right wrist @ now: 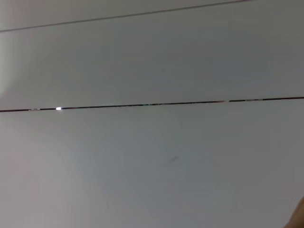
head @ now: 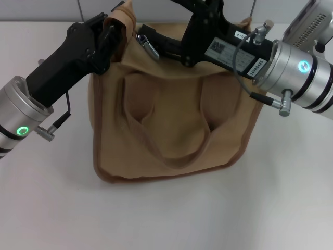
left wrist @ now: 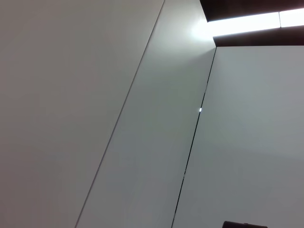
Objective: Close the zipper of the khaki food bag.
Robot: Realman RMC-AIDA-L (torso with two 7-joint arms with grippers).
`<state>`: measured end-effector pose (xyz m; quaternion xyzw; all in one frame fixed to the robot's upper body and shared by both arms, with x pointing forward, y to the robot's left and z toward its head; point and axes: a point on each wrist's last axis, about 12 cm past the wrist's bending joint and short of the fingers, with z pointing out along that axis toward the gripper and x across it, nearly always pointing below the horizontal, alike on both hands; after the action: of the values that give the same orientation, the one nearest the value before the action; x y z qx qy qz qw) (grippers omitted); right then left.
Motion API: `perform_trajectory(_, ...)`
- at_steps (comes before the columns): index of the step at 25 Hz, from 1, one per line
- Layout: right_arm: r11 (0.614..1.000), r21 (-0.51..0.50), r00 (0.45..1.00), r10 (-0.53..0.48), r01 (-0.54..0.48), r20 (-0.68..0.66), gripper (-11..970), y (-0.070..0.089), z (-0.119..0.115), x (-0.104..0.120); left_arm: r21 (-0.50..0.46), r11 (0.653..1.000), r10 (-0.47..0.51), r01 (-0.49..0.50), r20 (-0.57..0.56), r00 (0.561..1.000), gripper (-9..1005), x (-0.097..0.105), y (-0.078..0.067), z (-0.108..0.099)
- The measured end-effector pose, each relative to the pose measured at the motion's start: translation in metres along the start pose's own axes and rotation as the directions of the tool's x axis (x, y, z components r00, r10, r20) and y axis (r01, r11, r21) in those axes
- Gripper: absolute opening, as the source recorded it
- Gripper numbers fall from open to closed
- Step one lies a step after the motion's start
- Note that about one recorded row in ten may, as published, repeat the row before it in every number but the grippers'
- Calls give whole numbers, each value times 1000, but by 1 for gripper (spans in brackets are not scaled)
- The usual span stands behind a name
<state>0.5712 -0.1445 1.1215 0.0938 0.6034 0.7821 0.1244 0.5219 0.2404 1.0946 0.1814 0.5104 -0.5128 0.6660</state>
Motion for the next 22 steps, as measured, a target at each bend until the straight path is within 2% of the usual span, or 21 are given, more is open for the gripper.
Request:
perform_trajectory(3, 998, -6, 998, -56, 56, -16, 835, 1, -3, 1, -1, 1000, 0, 0, 1, 1000, 31, 0, 0, 0)
perform_trajectory(6, 985, -48, 985, -167, 164, -48, 835, 6, -5, 5, -3, 1000, 1, -1, 4, 1000, 31, 0, 0, 0)
perform_trajectory(12, 974, -36, 971, -225, 222, -87, 835, 4, -7, 9, -3, 1000, 0, 0, 5, 1000, 32, -1, 0, 0)
perform_trajectory(15, 954, -46, 949, -299, 296, -96, 835, 6, -11, 9, -2, 1000, 0, 0, 5, 1000, 32, 0, 0, -1)
perform_trajectory(16, 921, -83, 920, -385, 380, -72, 835, 12, -19, 8, -3, 1000, 0, 0, 5, 1000, 32, 0, 0, -1)
perform_trajectory(17, 921, -83, 920, -385, 380, -72, 835, 12, -19, 8, -3, 1000, 0, 0, 5, 1000, 32, 0, 0, -1)
perform_trajectory(19, 869, -129, 875, -484, 478, -19, 835, 20, -30, 6, -2, 1000, -1, 1, 8, 1000, 32, 0, -1, -3)
perform_trajectory(20, 830, -147, 840, -542, 538, 16, 835, 25, -37, 5, -1, 1000, -2, 2, 11, 1000, 32, 0, -2, -4)
perform_trajectory(21, 721, -145, 735, -672, 677, 90, 835, 29, -52, 6, 4, 1000, -2, 2, 18, 1000, 32, -1, -3, -6)
perform_trajectory(22, 721, -145, 735, -672, 677, 90, 835, 29, -52, 6, 4, 1000, -2, 2, 18, 1000, 31, -1, -3, -6)
